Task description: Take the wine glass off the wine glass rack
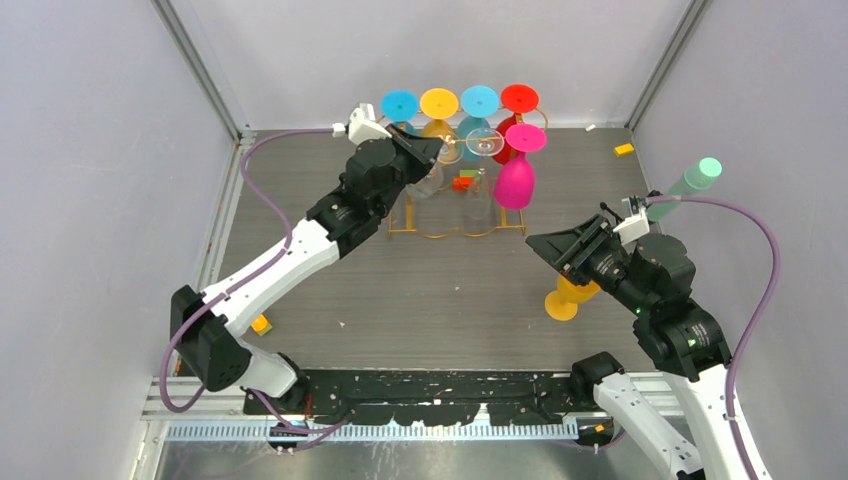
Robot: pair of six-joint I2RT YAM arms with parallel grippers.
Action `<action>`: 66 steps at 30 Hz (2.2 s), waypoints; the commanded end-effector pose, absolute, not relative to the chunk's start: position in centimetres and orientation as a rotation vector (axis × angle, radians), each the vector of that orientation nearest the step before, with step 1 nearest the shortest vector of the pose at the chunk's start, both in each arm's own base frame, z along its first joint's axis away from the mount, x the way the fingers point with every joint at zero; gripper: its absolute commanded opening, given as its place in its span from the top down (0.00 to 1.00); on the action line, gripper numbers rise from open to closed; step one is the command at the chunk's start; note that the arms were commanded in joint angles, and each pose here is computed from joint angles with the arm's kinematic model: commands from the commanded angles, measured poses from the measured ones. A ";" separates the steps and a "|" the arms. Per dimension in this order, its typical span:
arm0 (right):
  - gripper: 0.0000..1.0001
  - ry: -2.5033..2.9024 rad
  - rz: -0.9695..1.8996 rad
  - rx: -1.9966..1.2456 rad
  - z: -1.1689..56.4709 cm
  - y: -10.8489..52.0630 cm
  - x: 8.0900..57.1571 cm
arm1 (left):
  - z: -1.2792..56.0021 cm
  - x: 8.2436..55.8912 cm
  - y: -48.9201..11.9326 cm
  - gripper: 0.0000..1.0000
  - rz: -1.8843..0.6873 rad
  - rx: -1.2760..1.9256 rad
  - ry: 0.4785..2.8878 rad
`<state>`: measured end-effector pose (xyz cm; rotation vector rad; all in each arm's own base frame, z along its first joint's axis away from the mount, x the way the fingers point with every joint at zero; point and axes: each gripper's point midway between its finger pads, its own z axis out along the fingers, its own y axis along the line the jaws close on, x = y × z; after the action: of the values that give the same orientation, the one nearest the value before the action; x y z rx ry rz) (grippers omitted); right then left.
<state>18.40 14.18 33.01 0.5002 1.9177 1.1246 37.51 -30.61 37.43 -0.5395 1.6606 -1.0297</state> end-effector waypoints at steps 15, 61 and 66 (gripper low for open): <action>0.47 1.863 1.185 0.314 34.7 15.7 18.6 | 43.2 33.7 -29.1 1.00 -1.239 -0.530 1.536; 0.64 1.420 1.097 -0.645 31.1 28.4 21.4 | 37.6 21.2 -31.6 1.00 -1.930 -0.558 1.878; 0.82 1.420 1.151 -0.609 32.1 28.9 21.3 | 38.1 21.2 -31.5 1.00 -1.935 -0.555 1.854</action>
<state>21.07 28.42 29.27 -0.6488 1.5118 1.1191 22.34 -31.96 33.74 -0.6361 1.9951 -1.8029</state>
